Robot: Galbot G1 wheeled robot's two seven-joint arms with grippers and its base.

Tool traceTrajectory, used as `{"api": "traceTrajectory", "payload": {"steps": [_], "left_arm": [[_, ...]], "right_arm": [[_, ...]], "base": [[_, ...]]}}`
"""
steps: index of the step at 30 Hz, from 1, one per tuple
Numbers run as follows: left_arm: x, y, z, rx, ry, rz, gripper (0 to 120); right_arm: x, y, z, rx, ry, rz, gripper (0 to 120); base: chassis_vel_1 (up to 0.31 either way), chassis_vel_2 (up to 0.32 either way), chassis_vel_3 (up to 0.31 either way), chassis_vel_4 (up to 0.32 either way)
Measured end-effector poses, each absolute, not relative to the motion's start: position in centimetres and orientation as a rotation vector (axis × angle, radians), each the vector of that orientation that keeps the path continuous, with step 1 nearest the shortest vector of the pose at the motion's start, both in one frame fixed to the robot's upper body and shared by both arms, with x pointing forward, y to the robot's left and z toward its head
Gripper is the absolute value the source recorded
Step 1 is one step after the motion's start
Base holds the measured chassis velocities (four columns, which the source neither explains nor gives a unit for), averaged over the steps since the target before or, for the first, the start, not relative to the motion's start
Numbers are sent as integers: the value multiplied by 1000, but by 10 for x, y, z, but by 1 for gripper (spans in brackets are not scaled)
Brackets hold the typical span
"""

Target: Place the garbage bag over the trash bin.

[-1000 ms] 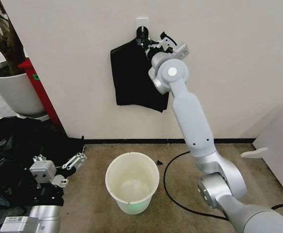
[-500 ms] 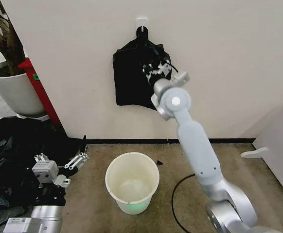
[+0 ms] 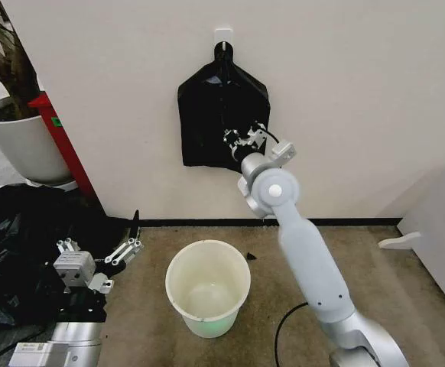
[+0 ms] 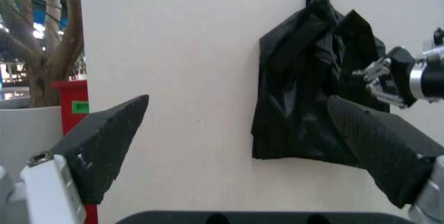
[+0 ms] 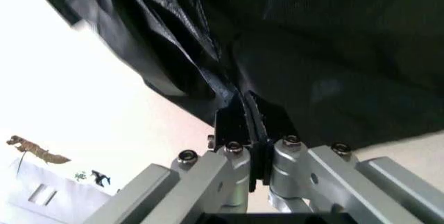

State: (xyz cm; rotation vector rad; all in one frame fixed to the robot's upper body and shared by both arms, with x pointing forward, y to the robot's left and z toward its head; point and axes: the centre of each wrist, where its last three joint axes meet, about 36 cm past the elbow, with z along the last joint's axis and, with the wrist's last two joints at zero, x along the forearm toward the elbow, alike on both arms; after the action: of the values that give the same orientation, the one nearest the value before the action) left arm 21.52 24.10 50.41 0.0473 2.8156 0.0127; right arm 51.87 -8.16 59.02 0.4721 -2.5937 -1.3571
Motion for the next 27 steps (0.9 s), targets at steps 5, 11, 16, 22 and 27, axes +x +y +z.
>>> {"api": "traceTrajectory", "payload": {"steps": [5,11,16,22,27], "left_arm": [[217,240,505,45,2805,8,100],[218,240,506,42,2799,3,100],[220,240,506,46,2794,2,100],[223,238,508,57,2782,-12,100],[224,237,509,64,2775,-13,100]], "right_arm": [[508,-79,575,480,-2613,-1357,0],[481,-84,559,472,-2616,-1368,0],[459,-92,546,453,-2607,-1367,0],[436,-116,528,463,-2597,-1324,0],[423,-124,524,467,-2578,-1292,0]], "base": [[0,0,0,0],[0,0,0,0],[0,0,0,0],[0,0,0,0],[0,0,0,0]]}}
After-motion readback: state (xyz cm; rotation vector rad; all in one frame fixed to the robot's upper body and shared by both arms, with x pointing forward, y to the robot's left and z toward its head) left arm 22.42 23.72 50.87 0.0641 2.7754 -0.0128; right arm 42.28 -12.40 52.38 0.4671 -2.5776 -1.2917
